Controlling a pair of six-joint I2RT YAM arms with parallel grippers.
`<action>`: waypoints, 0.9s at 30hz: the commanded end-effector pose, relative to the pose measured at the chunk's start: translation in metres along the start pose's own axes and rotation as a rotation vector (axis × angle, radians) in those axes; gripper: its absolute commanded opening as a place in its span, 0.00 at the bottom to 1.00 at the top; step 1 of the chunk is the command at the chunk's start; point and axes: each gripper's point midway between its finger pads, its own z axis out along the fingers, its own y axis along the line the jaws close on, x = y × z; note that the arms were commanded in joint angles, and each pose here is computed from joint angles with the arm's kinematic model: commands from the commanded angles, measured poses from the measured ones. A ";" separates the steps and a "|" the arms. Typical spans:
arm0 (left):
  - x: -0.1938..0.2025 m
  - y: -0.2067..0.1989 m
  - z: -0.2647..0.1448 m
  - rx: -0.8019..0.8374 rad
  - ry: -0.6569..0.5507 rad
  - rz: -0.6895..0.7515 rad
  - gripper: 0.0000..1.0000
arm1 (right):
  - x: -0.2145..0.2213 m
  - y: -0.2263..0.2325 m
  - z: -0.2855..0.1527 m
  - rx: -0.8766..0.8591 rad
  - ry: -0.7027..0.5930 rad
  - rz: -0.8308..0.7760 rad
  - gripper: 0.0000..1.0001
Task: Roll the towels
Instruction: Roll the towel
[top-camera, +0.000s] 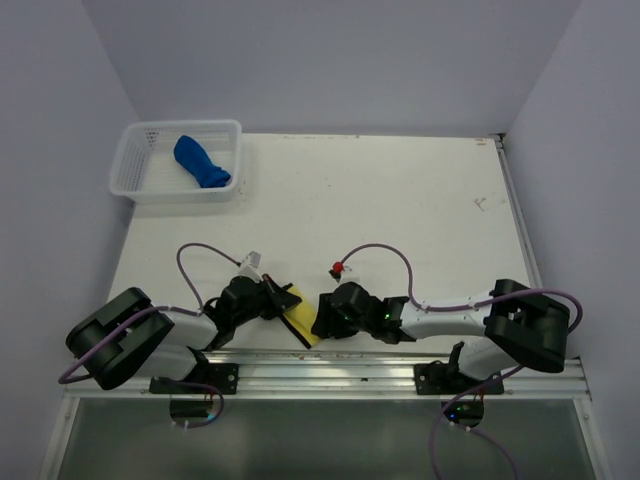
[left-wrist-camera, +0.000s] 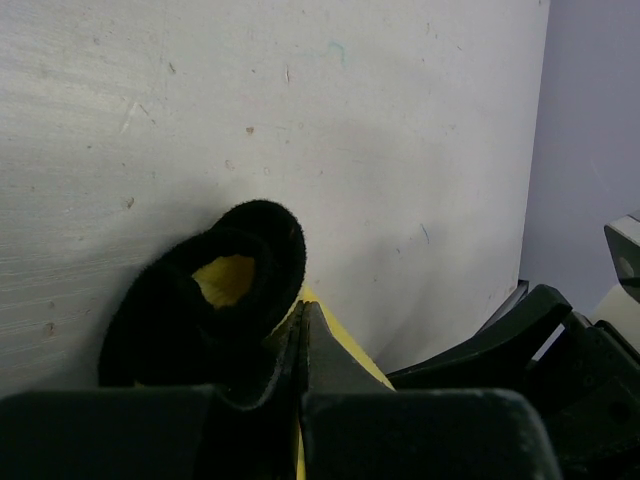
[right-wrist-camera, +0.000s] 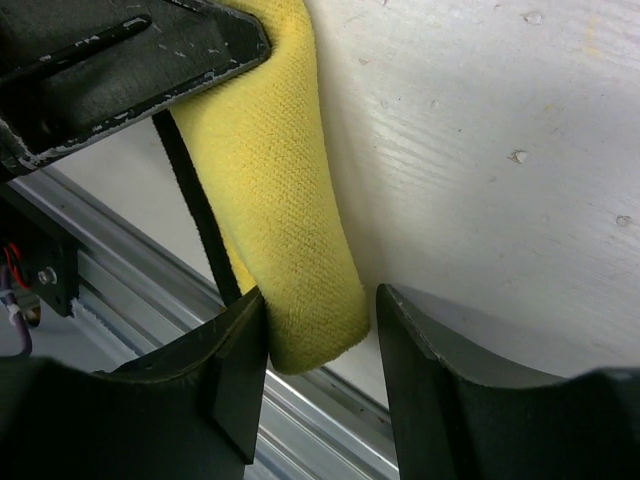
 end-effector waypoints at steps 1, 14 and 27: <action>0.025 0.061 -0.016 -0.189 0.060 0.021 0.00 | 0.004 -0.002 0.005 0.007 0.014 -0.012 0.48; 0.009 0.042 -0.001 -0.186 0.039 0.072 0.00 | 0.005 0.015 -0.002 0.160 -0.068 -0.320 0.11; -0.049 -0.022 0.024 -0.136 -0.032 0.127 0.00 | -0.022 0.017 -0.005 0.466 -0.236 -0.448 0.04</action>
